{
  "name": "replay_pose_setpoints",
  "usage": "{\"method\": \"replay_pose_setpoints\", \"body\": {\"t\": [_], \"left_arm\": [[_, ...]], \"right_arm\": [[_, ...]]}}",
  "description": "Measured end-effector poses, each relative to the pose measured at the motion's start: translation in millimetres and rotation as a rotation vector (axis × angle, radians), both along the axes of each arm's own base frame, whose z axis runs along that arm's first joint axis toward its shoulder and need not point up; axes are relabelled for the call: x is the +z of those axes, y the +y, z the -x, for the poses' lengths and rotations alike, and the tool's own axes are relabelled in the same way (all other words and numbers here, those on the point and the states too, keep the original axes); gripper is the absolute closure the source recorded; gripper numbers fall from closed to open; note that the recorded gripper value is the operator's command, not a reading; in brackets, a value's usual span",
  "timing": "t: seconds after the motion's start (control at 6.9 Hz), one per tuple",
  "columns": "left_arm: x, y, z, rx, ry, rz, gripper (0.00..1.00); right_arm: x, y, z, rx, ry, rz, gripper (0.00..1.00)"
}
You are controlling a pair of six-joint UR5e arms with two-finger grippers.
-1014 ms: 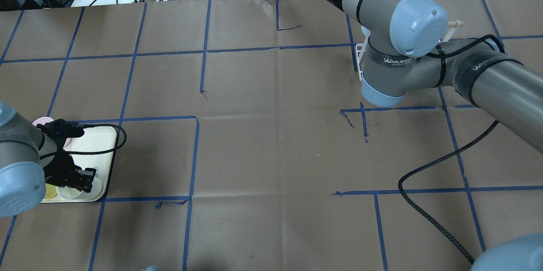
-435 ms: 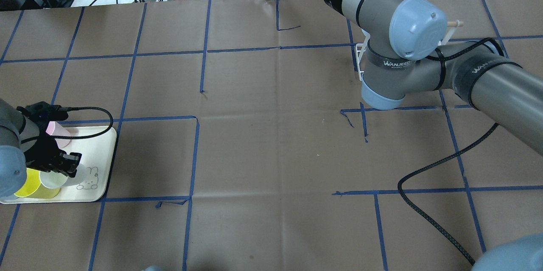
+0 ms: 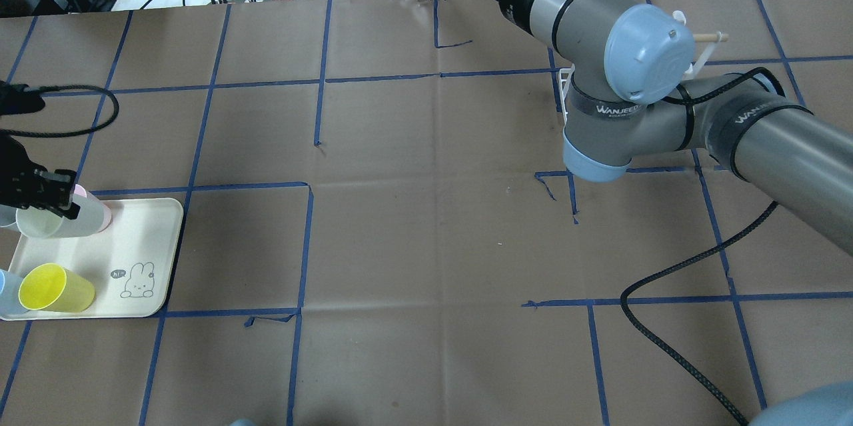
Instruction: Transfer IKEA cup to right arm and place on rack
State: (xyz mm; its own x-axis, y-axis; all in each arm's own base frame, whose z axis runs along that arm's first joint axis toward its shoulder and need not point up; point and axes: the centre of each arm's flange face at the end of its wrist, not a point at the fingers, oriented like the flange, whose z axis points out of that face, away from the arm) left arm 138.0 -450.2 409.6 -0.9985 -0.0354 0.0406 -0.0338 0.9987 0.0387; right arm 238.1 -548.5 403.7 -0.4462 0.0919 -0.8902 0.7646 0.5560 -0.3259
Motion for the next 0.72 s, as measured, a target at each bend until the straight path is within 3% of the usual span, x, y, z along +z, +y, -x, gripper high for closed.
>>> {"method": "replay_pose_setpoints", "body": {"t": [0.29, 0.72], "left_arm": [[54.3, -51.7, 10.7, -0.044, 0.119, 0.101, 1.00], [94.4, -96.2, 47.4, -0.133, 0.402, 0.355, 1.00]], "right_arm": [[-13.9, 10.3, -4.0, -0.018, -0.076, -0.073, 0.01], [-19.8, 36.4, -11.4, 0.016, -0.161, -0.111, 0.00]]}}
